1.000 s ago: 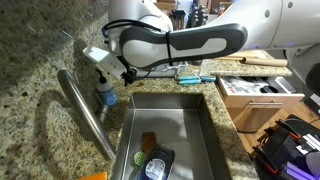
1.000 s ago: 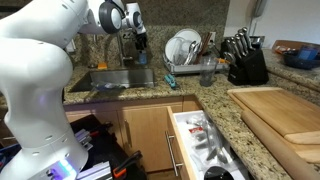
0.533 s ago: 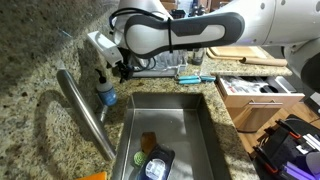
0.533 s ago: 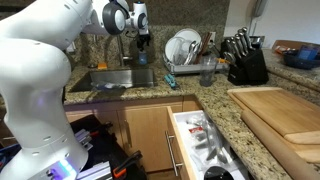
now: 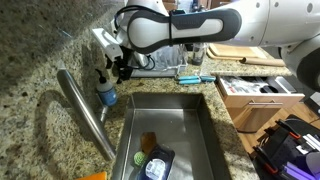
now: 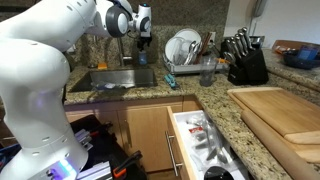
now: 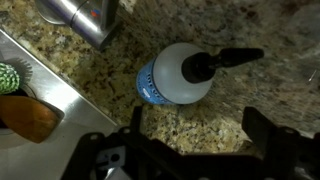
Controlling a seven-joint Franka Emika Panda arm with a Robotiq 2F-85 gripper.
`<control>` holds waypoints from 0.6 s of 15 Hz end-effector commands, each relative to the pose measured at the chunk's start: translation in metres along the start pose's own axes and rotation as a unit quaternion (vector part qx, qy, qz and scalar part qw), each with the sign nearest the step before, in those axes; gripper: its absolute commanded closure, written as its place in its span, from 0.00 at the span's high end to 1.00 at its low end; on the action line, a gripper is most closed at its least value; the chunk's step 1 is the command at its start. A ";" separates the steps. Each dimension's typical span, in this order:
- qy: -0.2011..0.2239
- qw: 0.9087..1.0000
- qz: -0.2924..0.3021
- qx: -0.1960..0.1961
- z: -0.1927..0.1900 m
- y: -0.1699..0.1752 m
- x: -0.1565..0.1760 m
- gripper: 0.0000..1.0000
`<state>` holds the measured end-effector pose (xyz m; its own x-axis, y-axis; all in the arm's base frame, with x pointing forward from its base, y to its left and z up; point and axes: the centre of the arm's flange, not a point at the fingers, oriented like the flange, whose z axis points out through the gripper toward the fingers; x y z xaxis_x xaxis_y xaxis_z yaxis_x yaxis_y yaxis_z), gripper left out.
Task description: Put the soap bottle in front of the sink and the cup in front of the drawer
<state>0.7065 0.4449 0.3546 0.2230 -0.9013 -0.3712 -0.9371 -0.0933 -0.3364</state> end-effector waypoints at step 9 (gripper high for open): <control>-0.108 0.994 0.035 -0.007 0.006 -0.001 -0.010 1.00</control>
<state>0.7023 0.4552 0.3513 0.1940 -0.8354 -0.5142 -0.9584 -0.0497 -0.2810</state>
